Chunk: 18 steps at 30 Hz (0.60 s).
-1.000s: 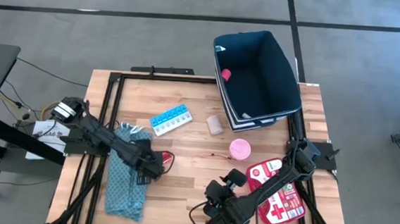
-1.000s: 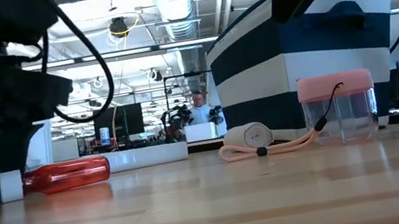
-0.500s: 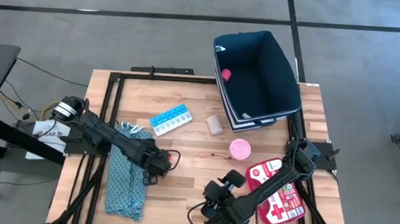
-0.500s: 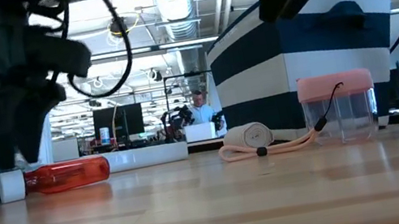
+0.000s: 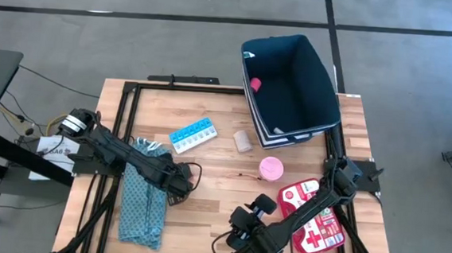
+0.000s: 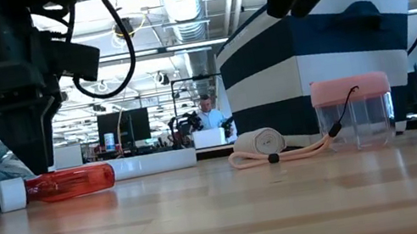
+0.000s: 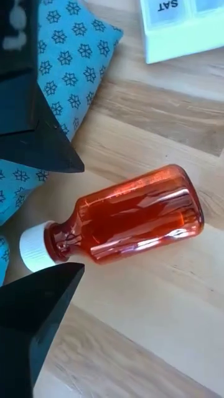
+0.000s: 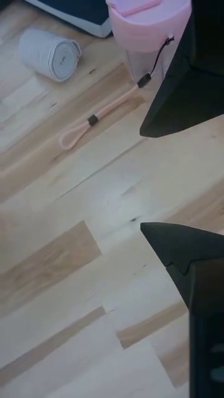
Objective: Pick & place medical supplies in basket/bin
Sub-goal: Put the red medicine bottle into the blue bin
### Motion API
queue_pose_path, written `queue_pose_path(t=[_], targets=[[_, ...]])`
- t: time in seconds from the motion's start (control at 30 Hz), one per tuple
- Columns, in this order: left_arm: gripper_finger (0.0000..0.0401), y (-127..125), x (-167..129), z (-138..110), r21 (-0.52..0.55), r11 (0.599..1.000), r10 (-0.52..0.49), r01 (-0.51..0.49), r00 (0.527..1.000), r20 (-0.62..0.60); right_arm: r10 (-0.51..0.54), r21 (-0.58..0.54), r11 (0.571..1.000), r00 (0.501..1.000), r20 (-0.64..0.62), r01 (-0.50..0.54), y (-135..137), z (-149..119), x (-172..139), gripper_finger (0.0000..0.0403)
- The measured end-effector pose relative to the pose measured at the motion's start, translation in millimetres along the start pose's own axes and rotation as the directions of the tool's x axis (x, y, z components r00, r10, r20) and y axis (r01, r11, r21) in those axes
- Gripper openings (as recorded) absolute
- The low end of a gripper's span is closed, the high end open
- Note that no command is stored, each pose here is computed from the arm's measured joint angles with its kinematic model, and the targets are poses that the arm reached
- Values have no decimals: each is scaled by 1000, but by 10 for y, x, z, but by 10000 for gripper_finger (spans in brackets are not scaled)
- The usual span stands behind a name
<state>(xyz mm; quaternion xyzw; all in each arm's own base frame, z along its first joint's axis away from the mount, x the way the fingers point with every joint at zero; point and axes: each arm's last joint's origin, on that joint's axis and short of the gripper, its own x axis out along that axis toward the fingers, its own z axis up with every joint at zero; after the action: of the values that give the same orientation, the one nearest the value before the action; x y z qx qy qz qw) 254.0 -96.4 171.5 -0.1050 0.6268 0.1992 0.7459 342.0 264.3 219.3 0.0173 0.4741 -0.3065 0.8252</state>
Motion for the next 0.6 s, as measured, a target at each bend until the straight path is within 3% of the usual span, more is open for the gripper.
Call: queue_pose_path(t=[0.6], targets=[[242, -19, -4, -13, 5, 1000, -16, 16, 1000, -8, 0, 0, 1000, 1000, 3, 0, 1, -2, -1, 230]])
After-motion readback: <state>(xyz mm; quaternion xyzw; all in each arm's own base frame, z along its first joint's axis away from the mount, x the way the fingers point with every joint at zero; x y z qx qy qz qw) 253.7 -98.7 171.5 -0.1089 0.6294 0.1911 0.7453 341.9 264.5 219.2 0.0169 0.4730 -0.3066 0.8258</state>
